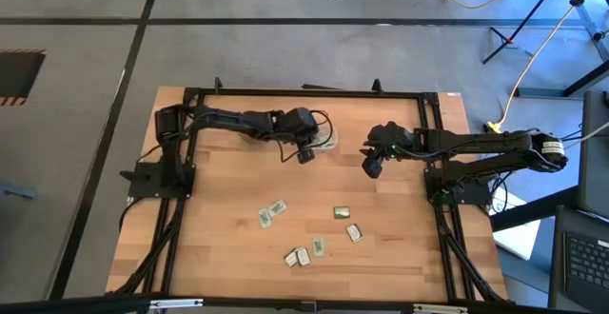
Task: Pick and place Stevia / Truvia into bins
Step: Put the stevia packet into the transparent container
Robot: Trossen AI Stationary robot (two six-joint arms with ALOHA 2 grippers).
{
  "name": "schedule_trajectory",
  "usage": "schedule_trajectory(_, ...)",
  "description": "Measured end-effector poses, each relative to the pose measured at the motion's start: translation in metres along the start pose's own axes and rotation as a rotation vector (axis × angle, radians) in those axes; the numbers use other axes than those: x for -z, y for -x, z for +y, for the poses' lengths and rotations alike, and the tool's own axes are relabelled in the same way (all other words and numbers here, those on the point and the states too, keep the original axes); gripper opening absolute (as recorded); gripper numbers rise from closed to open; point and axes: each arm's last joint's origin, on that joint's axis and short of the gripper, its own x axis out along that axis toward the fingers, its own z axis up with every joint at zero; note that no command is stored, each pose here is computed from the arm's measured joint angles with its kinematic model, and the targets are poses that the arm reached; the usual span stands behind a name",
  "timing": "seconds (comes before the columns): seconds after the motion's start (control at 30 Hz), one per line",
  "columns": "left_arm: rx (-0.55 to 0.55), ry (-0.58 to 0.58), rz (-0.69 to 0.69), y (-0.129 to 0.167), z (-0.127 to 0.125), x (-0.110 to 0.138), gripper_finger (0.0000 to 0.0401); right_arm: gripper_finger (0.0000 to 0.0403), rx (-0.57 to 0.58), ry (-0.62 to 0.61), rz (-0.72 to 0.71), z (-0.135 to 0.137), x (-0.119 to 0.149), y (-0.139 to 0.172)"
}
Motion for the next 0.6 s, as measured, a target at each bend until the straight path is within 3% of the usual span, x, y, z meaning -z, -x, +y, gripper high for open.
schedule_trajectory(0.17, 0.004, -0.002, 0.023, -0.002, -0.001, 0.003, 0.001, 0.0147, 0.001, 0.001, 0.002, 0.0, 0.0, 0.0)
schedule_trajectory(0.37, 0.004, -0.002, 0.019, -0.001, 0.0, 0.002, 0.005, 0.0147, 0.002, 0.0, 0.007, 0.0, 0.001, 0.0)
schedule_trajectory(0.6, 0.062, -0.039, -0.051, 0.04, -0.012, -0.022, 0.0068, 0.0147, 0.005, 0.002, 0.017, 0.0, 0.002, 0.0)
